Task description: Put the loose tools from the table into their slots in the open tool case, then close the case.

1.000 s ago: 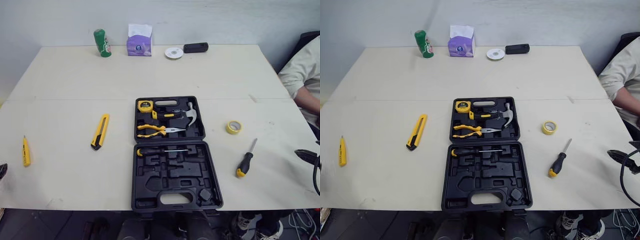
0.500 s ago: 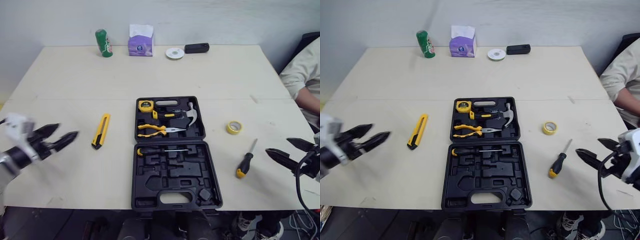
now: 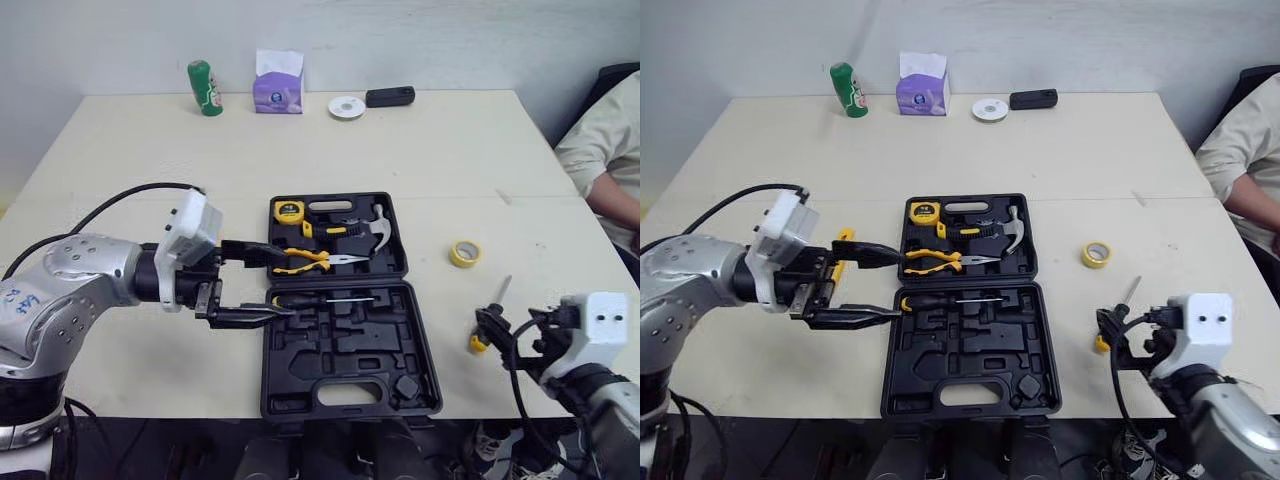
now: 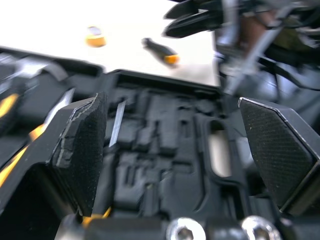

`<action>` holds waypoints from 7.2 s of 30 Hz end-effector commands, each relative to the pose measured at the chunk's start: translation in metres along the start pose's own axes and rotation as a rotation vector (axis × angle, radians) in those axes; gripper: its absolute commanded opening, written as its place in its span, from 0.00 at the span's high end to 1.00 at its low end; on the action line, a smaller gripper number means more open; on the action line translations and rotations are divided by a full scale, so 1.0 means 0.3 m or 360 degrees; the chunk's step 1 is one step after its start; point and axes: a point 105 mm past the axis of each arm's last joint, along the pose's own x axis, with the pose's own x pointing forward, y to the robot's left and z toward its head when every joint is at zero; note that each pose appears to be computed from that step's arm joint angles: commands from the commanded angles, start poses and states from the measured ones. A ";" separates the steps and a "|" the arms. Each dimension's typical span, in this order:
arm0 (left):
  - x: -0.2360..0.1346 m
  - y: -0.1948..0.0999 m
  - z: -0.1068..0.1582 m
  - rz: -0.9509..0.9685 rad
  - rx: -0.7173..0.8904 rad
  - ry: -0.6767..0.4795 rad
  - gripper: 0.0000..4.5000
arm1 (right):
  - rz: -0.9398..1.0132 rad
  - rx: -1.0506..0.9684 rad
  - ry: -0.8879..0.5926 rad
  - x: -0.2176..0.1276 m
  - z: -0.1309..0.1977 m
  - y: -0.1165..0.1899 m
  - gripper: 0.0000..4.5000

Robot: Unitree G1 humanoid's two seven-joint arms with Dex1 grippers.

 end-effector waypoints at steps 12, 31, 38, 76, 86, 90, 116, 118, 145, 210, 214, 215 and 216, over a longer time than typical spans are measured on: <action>0.127 -0.024 0.071 -0.0432 0.0233 -0.0099 0.02 | -0.0264 0.0203 0.0117 0.073 -0.037 0.061 0.00; 0.134 -0.011 0.058 -0.0369 0.0245 -0.0128 0.00 | -0.0380 0.0280 0.0207 0.108 -0.072 -0.005 0.77; 0.136 -0.006 0.063 -0.0354 0.0246 -0.0168 0.00 | -0.0364 0.0267 0.0189 0.105 -0.053 -0.019 0.77; -0.091 0.007 -0.225 0.0111 0.0028 0.0455 0.00 | 0.1950 -0.1520 0.0511 0.084 0.124 0.437 0.77; -0.076 0.008 -0.246 0.0141 0.0077 0.0500 0.00 | 0.2032 -0.1704 0.0605 0.141 0.104 0.453 0.77; -0.085 0.013 -0.258 0.0177 0.0127 0.0546 0.00 | 0.2022 -0.1747 0.0623 0.170 0.106 0.459 0.77; -0.090 0.024 -0.267 0.0257 0.0198 0.0523 0.00 | 0.2035 -0.1802 0.0653 0.217 0.108 0.477 0.77; -0.089 0.025 -0.266 0.0255 0.0199 0.0522 0.00 | 0.2031 -0.1803 0.0654 0.219 0.107 0.477 0.77; -0.067 0.048 -0.258 0.0270 0.0222 0.0468 0.00 | 0.1986 -0.1760 0.0685 0.236 0.087 0.478 0.66; 0.015 0.088 -0.197 0.0170 0.0296 0.0358 0.00 | 0.1924 -0.1068 0.0439 0.301 -0.182 0.395 0.99; 0.011 0.096 -0.199 0.0264 0.0240 0.0275 0.00 | 0.1920 -0.1006 0.0292 0.281 -0.111 0.411 0.99; 0.007 0.101 -0.194 0.0321 0.0206 0.0227 0.00 | 0.1903 -0.0987 0.0251 0.275 -0.084 0.410 0.99; -0.001 0.104 -0.188 0.0377 0.0170 0.0183 0.00 | 0.1879 -0.0957 0.0212 0.271 -0.054 0.406 0.99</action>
